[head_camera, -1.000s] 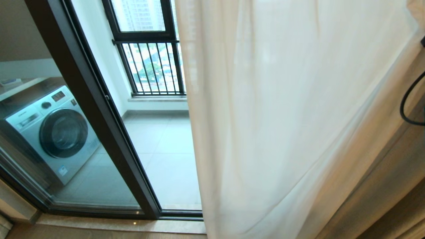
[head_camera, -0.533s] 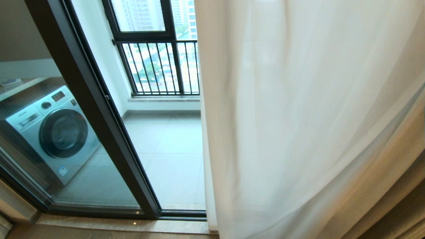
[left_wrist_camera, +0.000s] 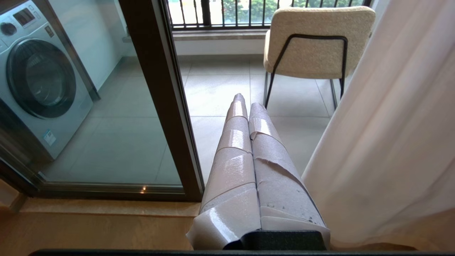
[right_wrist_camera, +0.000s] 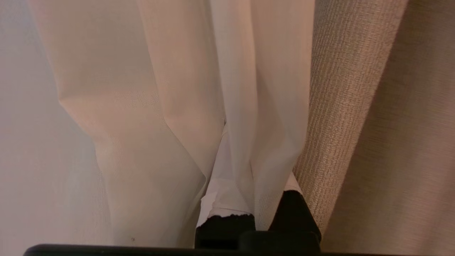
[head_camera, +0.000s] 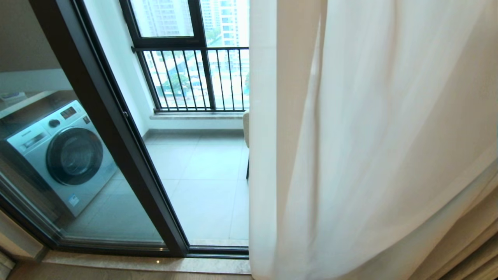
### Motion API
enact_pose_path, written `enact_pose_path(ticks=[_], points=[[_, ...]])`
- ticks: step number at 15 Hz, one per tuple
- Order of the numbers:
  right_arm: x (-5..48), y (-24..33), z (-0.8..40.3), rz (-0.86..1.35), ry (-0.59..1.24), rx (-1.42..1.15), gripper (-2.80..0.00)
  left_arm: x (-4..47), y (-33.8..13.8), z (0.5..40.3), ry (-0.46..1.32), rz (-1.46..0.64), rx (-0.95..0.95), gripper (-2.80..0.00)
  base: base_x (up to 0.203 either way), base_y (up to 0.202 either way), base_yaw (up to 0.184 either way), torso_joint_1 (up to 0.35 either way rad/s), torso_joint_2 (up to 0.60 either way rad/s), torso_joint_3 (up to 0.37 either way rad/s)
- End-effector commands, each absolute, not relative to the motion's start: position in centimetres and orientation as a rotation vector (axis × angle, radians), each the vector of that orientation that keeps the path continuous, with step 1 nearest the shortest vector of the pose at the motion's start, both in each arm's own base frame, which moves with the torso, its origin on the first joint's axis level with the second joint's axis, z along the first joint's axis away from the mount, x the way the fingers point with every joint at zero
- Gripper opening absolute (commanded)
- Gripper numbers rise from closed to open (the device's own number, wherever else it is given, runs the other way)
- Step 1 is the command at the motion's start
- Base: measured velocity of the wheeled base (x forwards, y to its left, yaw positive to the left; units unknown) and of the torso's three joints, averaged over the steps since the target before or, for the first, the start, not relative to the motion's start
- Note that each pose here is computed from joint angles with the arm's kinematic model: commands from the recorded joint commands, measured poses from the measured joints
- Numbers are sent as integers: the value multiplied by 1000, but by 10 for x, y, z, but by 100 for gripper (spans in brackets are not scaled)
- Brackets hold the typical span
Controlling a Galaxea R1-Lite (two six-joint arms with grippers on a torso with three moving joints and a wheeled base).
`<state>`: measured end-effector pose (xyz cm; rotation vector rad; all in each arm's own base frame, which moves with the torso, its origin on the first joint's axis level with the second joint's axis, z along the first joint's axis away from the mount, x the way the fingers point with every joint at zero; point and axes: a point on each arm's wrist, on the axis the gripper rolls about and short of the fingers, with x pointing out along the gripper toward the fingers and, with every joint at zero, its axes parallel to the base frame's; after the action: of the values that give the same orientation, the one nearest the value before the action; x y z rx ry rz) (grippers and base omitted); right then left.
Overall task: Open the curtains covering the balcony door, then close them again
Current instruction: Pull the inner curtains open on both sides
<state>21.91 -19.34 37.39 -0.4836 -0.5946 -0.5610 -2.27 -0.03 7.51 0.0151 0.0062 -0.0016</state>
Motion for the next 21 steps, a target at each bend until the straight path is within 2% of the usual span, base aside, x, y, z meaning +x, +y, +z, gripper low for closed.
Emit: enact_pose_path(ticks=[1, 11, 21], points=[[220, -209, 371, -591, -587, -489, -280, -23, 0, 75, 6, -1, 15, -280, 0, 0, 0, 0, 0, 0], [214, -257, 374, -692, -606, -521, -280, -23, 0, 75, 6, 0, 15, -280, 0, 0, 0, 0, 0, 0], [171, -327, 367, -824, -536, -569, -280, -23, 0, 75, 6, -2, 15, -280, 0, 0, 0, 0, 0, 0]])
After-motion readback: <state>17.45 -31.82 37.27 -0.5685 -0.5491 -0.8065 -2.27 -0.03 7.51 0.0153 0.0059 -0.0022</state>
